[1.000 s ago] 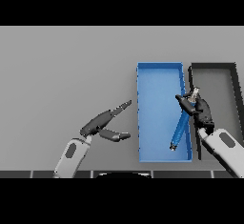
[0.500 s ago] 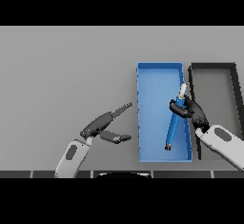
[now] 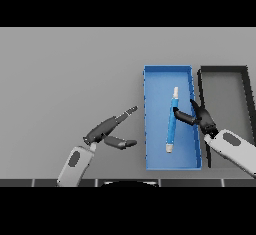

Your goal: Pick up the blue pipe and place it into the blue bin.

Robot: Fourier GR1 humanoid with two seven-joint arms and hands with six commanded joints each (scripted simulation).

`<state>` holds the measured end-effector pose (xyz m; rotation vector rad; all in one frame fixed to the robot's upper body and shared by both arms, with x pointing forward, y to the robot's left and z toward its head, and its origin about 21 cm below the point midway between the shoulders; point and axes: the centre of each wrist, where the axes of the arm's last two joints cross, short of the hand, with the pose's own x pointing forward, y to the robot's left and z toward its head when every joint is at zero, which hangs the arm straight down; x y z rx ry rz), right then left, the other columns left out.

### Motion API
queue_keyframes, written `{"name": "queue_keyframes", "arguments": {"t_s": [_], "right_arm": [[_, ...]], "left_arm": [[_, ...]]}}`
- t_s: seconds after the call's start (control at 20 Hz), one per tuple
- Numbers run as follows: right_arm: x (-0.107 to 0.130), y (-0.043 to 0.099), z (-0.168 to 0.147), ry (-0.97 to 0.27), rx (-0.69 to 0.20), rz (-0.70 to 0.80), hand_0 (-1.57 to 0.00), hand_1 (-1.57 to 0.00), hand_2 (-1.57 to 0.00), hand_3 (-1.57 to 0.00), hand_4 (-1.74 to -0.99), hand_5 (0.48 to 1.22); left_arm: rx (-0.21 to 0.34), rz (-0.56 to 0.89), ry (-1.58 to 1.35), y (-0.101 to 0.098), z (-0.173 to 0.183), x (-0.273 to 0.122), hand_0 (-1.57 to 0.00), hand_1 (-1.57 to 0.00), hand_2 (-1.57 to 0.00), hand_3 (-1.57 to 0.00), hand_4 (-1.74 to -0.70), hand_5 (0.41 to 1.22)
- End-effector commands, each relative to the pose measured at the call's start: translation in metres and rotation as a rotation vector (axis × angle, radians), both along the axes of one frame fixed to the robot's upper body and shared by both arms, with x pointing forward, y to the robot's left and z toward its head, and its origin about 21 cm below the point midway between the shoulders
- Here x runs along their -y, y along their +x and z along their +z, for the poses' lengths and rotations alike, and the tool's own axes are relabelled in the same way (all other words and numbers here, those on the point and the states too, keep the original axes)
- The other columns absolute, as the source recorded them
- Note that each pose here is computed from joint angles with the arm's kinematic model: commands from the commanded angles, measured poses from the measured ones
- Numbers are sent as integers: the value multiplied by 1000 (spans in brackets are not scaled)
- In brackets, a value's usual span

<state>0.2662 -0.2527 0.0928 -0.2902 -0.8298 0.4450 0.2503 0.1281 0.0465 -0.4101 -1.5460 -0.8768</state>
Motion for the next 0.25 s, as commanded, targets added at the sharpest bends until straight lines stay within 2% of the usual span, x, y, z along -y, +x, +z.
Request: {"name": "queue_keyframes", "arguments": {"t_s": [0.0, 0.2], "right_arm": [[-2, -1, 1, 3, -13, -1, -6, -5, -5, -3, -1022, 661], [-3, 0, 4, -3, -21, 1, -6, -5, -5, -3, -1022, 643]], "left_arm": [[-3, -3, 1, 0, -3, 0, 1, 1, 1, 1, -885, 431], [1, -5, -1, 2, -3, -3, 1, 1, 1, 1, -885, 431]]}}
